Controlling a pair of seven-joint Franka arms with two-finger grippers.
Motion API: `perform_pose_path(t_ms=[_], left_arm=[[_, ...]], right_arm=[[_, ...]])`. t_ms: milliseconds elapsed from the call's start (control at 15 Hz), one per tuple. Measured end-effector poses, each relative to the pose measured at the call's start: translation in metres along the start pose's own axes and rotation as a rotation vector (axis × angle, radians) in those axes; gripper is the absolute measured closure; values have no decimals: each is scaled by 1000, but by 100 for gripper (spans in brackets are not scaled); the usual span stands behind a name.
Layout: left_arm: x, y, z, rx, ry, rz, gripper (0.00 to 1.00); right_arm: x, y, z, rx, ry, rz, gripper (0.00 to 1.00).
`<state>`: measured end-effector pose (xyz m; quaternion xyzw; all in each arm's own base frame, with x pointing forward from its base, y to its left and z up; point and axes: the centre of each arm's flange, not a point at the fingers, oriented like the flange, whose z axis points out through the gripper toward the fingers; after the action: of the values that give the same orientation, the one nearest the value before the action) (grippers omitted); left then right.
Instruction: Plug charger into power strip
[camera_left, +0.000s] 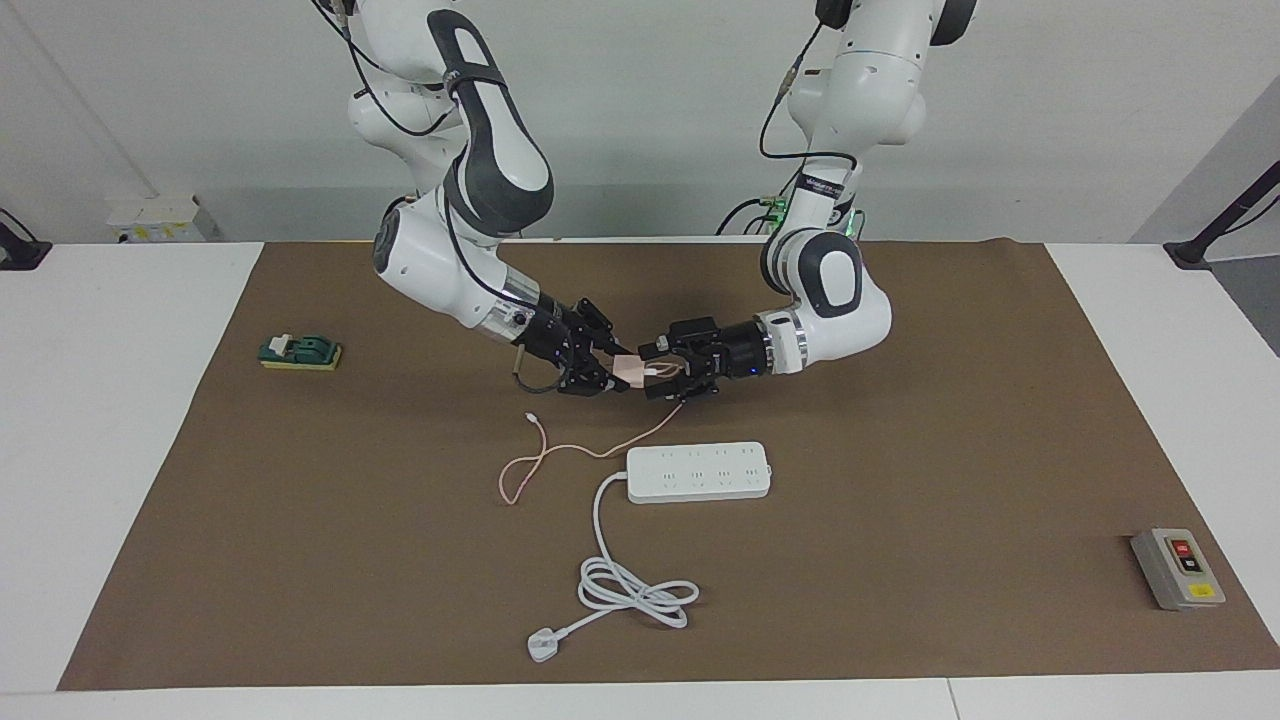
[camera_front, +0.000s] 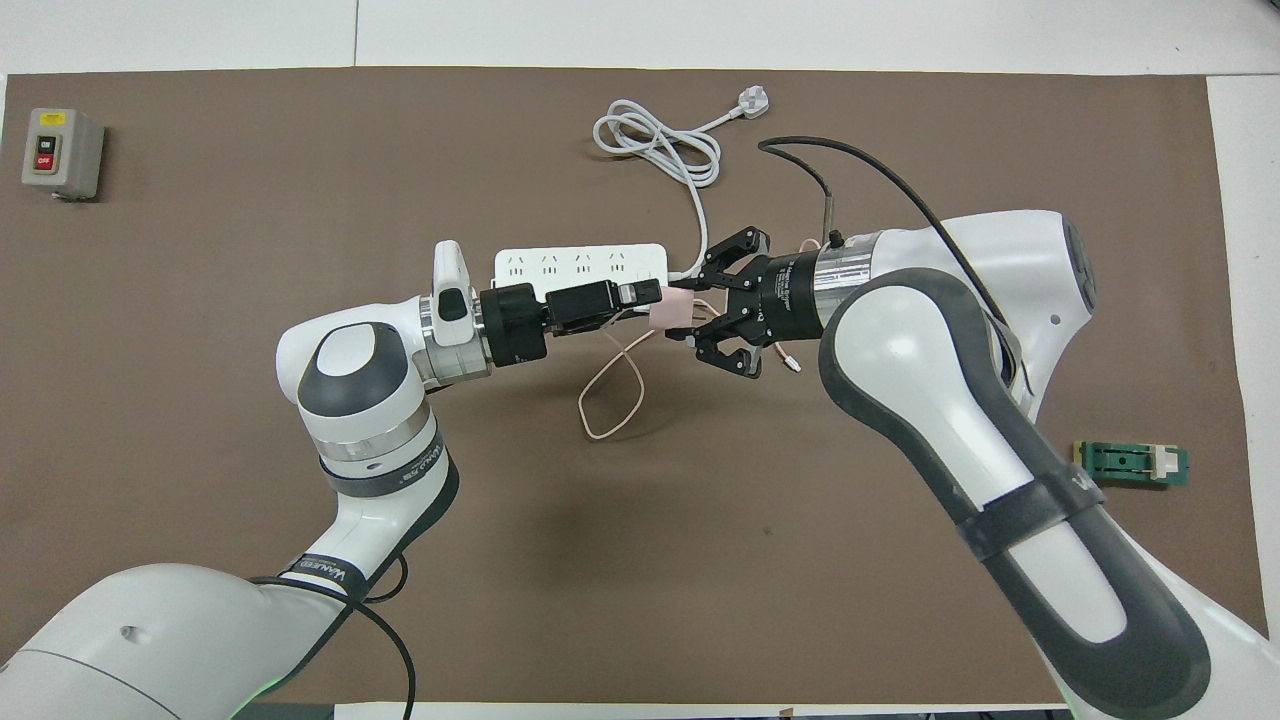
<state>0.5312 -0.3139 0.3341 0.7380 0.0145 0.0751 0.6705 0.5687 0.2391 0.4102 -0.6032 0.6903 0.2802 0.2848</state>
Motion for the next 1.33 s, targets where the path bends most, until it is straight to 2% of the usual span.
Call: perform_pose_path(t_ms=[667,1333], left_arm=[[-1,0,3,2,-4,2,0],[-9,-7,3,-1,-20,-14,0]], right_arm=[[3,18,9,-29,8,3,53],[5,18,7,-9,12,5,53]])
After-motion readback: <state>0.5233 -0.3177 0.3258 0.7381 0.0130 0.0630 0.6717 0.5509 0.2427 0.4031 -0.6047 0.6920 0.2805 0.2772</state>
